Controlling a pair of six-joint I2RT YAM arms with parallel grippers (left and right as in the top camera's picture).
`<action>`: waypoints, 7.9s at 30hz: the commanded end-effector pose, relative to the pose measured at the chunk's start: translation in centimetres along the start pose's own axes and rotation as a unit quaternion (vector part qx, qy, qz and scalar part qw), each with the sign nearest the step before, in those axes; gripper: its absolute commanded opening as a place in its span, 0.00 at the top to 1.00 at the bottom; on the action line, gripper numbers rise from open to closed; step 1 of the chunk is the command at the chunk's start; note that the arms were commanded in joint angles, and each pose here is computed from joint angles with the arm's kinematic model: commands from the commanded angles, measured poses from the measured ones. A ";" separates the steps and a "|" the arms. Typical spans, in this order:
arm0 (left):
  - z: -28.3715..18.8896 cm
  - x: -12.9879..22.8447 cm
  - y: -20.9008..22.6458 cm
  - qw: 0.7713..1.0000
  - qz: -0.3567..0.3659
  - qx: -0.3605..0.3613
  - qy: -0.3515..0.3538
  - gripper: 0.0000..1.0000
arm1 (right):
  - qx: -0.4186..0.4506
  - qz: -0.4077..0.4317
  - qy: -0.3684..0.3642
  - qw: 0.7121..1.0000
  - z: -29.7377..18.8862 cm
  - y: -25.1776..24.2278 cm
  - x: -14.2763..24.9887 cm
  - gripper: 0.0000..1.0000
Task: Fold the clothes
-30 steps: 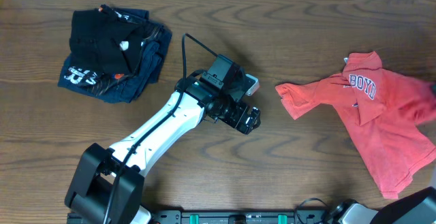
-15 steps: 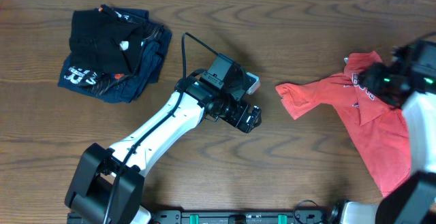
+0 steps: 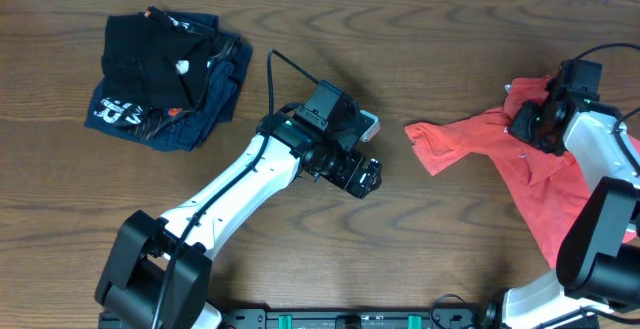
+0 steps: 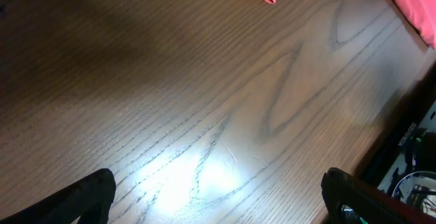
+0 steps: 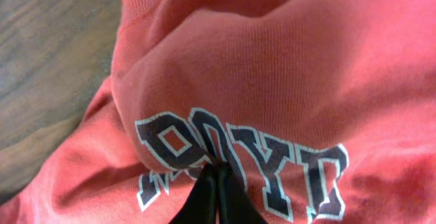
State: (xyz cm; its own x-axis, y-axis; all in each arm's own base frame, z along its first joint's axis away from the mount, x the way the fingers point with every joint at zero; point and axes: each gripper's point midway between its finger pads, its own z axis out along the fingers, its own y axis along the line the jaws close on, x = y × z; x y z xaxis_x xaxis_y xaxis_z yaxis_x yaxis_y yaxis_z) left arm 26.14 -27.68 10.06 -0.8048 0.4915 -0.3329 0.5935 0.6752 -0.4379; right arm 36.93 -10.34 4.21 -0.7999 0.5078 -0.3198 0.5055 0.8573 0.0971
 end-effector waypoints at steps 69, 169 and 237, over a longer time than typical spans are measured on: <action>7.4 -1.1 9.2 0.983 0.019 -0.181 0.014 0.59 | -0.107 0.000 0.042 0.993 -11.4 3.4 5.1 0.40; -27.1 5.4 10.2 0.882 -0.189 -0.415 -0.118 0.94 | -0.143 0.220 -0.083 0.961 -9.3 -2.6 -3.8 0.79; -23.6 4.6 12.2 0.896 -0.177 -0.405 -0.049 0.94 | -0.117 -0.095 -0.030 0.988 -7.6 7.7 3.1 0.76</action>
State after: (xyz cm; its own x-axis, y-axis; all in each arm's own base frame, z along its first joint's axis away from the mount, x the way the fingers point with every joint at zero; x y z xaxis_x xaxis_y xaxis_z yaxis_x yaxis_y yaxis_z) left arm 29.63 -4.71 22.22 -0.9200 0.1460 -0.3638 0.0776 0.9776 0.1959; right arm 35.79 -0.63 12.95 -0.8345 0.3199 -0.4487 0.2335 0.9428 0.2379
